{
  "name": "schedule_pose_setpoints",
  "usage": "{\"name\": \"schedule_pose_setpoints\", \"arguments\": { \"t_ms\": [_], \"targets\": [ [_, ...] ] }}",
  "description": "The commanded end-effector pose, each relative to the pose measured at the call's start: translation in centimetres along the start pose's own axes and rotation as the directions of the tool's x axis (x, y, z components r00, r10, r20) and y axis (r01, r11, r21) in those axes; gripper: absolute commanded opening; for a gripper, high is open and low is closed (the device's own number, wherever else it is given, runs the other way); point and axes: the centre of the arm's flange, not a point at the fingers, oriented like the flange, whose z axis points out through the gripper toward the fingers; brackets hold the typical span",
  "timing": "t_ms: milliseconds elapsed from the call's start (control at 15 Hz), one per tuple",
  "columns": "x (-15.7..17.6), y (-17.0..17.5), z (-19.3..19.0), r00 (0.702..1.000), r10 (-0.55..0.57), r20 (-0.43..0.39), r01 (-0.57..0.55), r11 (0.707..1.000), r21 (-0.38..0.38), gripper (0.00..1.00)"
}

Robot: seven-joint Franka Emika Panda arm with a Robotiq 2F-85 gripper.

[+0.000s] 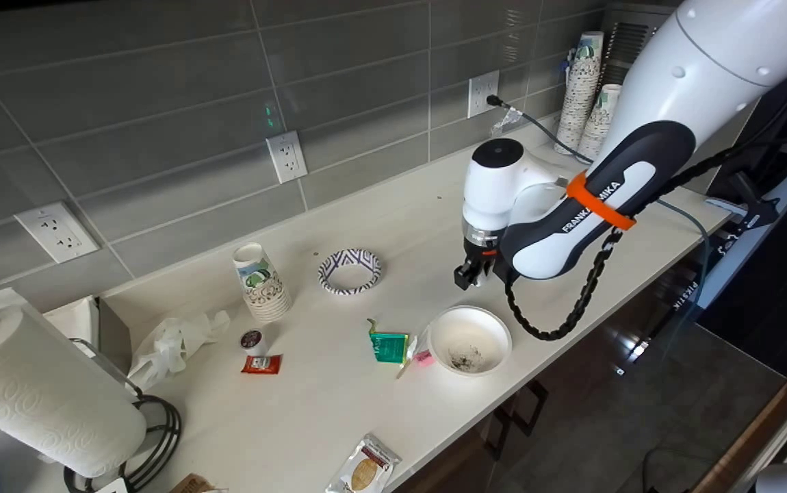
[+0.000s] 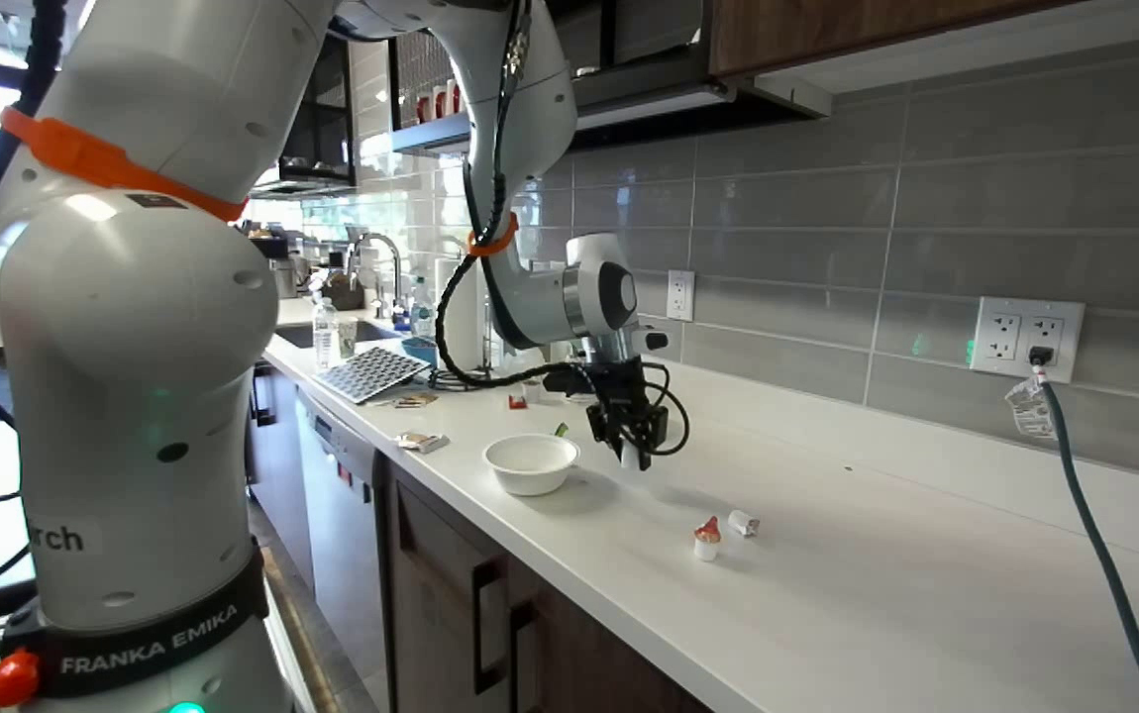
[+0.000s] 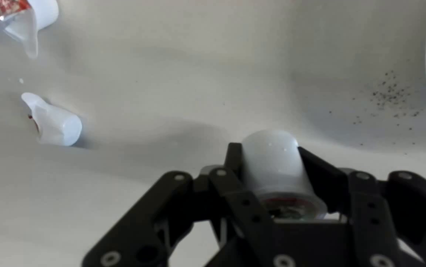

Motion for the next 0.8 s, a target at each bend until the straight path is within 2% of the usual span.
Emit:
{"name": "schedule_pose_setpoints", "arguments": {
  "t_ms": [0, 133, 200, 267, 400, 733],
  "targets": [
    [-1.9, 0.1, 2.4, 0.999, 0.046, -0.008, -0.046, 0.998, 0.032, 0.13],
    [-2.5, 0.3, 3.2, 0.998, 0.056, -0.001, -0.056, 0.998, 0.037, 0.13],
    [-2.7, 0.3, 3.6, 0.998, 0.062, 0.003, -0.062, 0.997, 0.036, 0.25],
    [-2.9, 0.4, 3.9, 0.998, 0.068, 0.011, -0.068, 0.997, 0.034, 0.63],
    [-2.8, 0.5, 3.8, 0.997, 0.077, 0.015, -0.078, 0.997, 0.028, 0.66],
    [-1.3, 0.0, 1.2, 0.998, 0.061, 0.0, -0.061, 0.998, -0.01, 0.99]
  ]
}}
